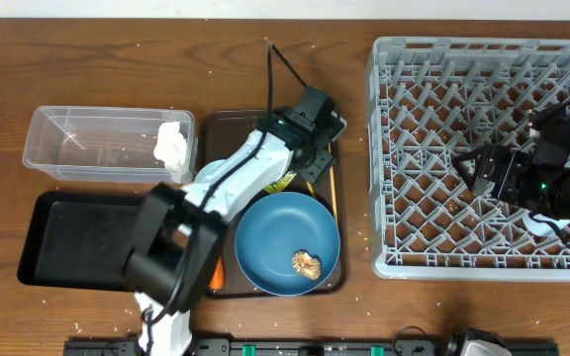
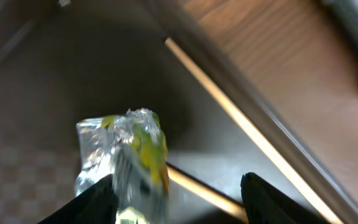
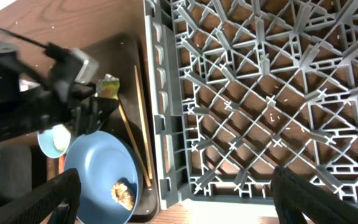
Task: Sort waste into correct bins and load items into the dishwasher rack
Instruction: 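Reach the left gripper to the yellow snack wrapper and grasp it, then carry the snack wrapper to the clear bin and release it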
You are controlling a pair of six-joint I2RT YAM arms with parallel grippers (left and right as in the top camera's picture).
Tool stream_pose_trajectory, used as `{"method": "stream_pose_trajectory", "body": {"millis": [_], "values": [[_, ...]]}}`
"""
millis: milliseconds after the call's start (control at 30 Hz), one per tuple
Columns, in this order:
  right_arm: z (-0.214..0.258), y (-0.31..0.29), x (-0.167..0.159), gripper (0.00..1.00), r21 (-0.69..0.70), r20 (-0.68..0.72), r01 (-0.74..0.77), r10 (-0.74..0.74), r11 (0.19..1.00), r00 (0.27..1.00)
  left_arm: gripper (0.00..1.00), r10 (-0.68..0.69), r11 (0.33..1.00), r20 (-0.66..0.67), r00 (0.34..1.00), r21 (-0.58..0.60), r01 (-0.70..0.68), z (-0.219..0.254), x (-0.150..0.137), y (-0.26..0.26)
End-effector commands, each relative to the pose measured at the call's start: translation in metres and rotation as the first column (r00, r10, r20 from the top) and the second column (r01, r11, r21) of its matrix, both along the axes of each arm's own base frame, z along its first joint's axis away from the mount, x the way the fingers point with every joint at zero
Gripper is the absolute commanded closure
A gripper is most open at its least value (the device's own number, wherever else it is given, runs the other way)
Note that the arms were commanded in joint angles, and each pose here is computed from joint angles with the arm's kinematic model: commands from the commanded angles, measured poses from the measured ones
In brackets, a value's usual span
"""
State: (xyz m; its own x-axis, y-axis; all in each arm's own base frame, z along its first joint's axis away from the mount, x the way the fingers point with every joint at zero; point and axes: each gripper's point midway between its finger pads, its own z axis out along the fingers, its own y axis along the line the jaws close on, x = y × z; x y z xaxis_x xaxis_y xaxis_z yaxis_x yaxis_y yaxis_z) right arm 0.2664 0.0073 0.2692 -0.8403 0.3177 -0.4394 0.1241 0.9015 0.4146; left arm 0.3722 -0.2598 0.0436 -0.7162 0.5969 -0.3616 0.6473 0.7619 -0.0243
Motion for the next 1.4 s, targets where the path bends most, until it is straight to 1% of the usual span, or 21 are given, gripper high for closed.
{"method": "stream_pose_trajectory", "body": {"millis": [0,33,67,100,167,200,233,367,500,600,667,767,833,933,1033,1067,1167,1200,1267,1333,1367], "values": [[-0.002,0.004,-0.002,0.09,-0.003,-0.009,-0.013,0.013,1.000,1.000,0.36,0.005,1.000,-0.030,1.000,0.030,-0.004,-0.022,0.000,0.007],[-0.002,0.004,-0.002,0.09,-0.003,-0.008,-0.013,0.013,1.000,1.000,0.37,0.005,0.999,-0.035,0.999,0.033,-0.004,-0.025,0.000,0.007],[-0.002,0.004,-0.002,0.09,-0.003,-0.009,-0.013,0.013,1.000,1.000,0.43,0.006,0.999,-0.041,0.999,0.037,-0.005,-0.029,0.000,0.008],[-0.002,0.004,-0.002,0.09,-0.003,-0.008,-0.013,0.013,1.000,1.000,0.53,0.006,0.999,-0.043,0.999,0.039,-0.005,-0.030,-0.001,0.008],[-0.002,0.004,-0.002,0.09,-0.003,-0.008,-0.013,0.013,1.000,1.000,0.80,0.012,0.999,-0.031,0.999,0.049,-0.011,-0.027,0.001,0.010],[-0.002,0.004,-0.002,0.09,-0.003,-0.008,-0.013,0.013,1.000,1.000,0.90,0.018,0.998,-0.017,1.000,0.061,-0.017,-0.023,0.004,0.013],[-0.002,0.004,-0.002,0.09,-0.003,-0.008,-0.013,0.013,1.000,1.000,0.94,0.031,0.997,0.002,1.000,0.077,-0.031,-0.017,0.007,0.016],[-0.002,0.004,-0.002,0.09,-0.003,-0.008,-0.013,0.013,1.000,1.000,0.94,0.050,0.995,0.076,0.996,0.079,-0.056,0.020,0.015,0.021],[-0.002,0.004,-0.002,0.09,-0.003,-0.008,-0.013,0.013,1.000,1.000,0.94,0.084,0.993,0.206,0.975,0.069,-0.100,0.073,0.023,0.032],[-0.002,0.004,-0.002,0.09,-0.003,-0.008,-0.013,0.013,1.000,1.000,0.94,0.171,0.975,0.328,0.929,0.081,-0.208,0.115,0.031,0.058],[-0.002,0.004,-0.001,0.09,-0.003,-0.008,-0.013,0.013,1.000,1.000,0.94,0.262,0.947,0.392,0.882,0.069,-0.312,0.139,0.038,0.083],[-0.002,0.004,-0.002,0.09,-0.003,-0.010,-0.013,0.013,1.000,1.000,0.94,0.407,0.890,0.418,0.812,0.017,-0.455,0.154,0.050,0.124],[-0.002,0.004,-0.003,0.09,-0.002,-0.014,-0.013,0.013,1.000,1.000,0.94,0.515,0.831,0.402,0.757,-0.019,-0.555,0.154,0.059,0.154],[-0.003,0.004,-0.004,0.09,0.001,-0.022,-0.013,0.013,1.000,1.000,0.94,0.698,0.688,0.348,0.626,-0.082,-0.722,0.142,0.070,0.208],[-0.004,0.004,-0.005,0.09,0.001,-0.026,-0.013,0.013,1.000,1.000,0.94,0.834,0.539,0.235,0.499,-0.156,-0.827,0.125,0.078,0.250],[-0.004,0.004,-0.005,0.09,0.001,-0.027,-0.013,0.013,1.000,1.000,0.94,0.875,0.476,0.190,0.445,-0.183,-0.860,0.119,0.080,0.263],[-0.004,0.004,-0.005,0.09,0.002,-0.026,-0.013,0.013,1.000,1.000,0.94,0.959,0.282,0.086,0.269,-0.227,-0.932,0.106,0.080,0.295],[-0.004,0.005,-0.006,0.09,0.002,-0.027,-0.013,0.013,1.000,1.000,0.94,0.977,0.211,0.059,0.203,-0.235,-0.949,0.102,0.080,0.306],[-0.004,0.005,-0.007,0.09,0.003,-0.033,-0.013,0.013,1.000,0.999,0.94,0.995,0.095,0.015,0.095,-0.247,-0.964,0.096,0.078,0.322],[-0.005,0.005,-0.008,0.10,0.004,-0.039,-0.013,0.013,1.000,0.999,0.94,1.000,0.000,-0.024,0.006,-0.253,-0.968,0.091,0.076,0.333],[-0.005,0.005,-0.008,0.09,0.005,-0.040,-0.013,0.013,1.000,0.999,0.94,0.999,-0.035,-0.038,-0.026,-0.256,-0.966,0.091,0.074,0.337]]}}
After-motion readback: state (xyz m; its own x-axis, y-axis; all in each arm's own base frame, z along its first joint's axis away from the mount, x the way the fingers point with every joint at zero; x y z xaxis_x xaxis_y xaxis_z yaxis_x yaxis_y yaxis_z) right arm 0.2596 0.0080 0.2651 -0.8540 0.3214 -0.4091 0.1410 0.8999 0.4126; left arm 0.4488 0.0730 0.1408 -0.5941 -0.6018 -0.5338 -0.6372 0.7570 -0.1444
